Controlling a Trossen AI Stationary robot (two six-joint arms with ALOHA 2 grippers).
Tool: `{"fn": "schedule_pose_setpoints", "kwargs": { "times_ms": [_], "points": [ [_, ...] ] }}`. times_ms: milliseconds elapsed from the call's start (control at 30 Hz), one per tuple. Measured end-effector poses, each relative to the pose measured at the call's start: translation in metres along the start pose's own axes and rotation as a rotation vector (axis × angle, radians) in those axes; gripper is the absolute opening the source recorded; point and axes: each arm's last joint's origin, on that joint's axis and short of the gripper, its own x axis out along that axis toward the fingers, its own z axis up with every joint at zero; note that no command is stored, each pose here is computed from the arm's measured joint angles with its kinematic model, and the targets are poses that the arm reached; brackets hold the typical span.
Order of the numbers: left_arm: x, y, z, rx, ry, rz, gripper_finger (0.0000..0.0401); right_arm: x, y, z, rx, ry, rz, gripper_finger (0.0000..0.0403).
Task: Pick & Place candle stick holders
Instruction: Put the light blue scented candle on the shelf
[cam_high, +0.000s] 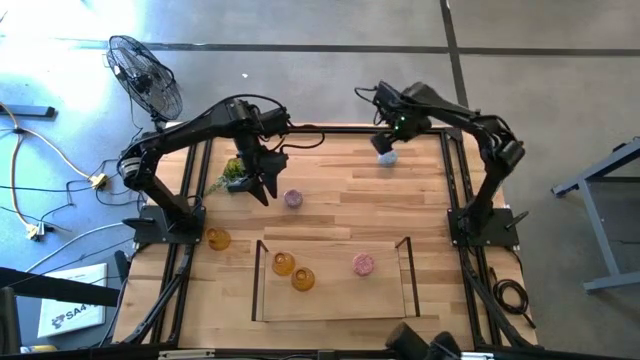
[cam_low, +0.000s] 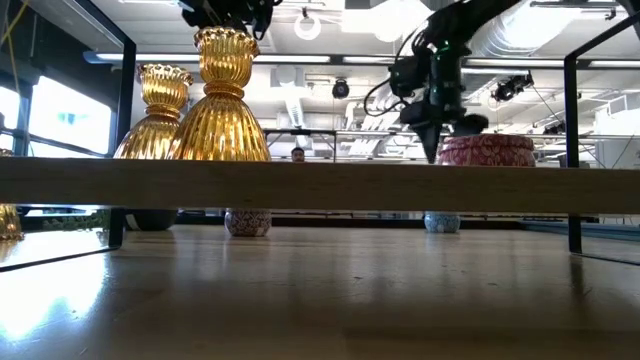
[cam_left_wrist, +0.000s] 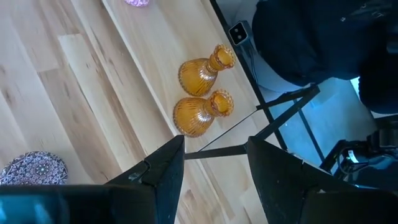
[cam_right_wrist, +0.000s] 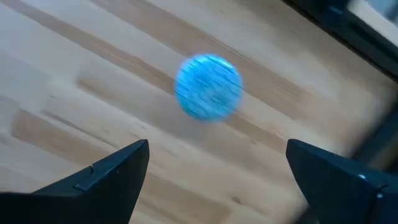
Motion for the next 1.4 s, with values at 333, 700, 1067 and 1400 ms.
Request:
{"fn": "schedule_pose_setpoints", "kwargs": {
  "times_ms": [333,700,1067,1400],
  "points": [
    [0.000,-0.001,0.002,0.003,-0.051,-0.044,0.0172,0.032,-0.002,-0.006,0.103,-0.018,-0.060,0.0374],
    [0.000,0.001,0.004,0.028,-0.055,-0.017,0.0172,0.056,-0.002,-0.011,0.140,-0.046,-0.073,0.0374],
    [0.000,0.001,0.004,0.030,-0.054,-0.015,0.0172,0.068,0.001,-0.008,0.186,-0.105,-0.002,0.0374],
    [0.000,0.001,0.004,0.031,-0.053,-0.014,0.0172,0.067,0.004,-0.005,0.177,-0.137,0.031,0.0375]
  ]
}}
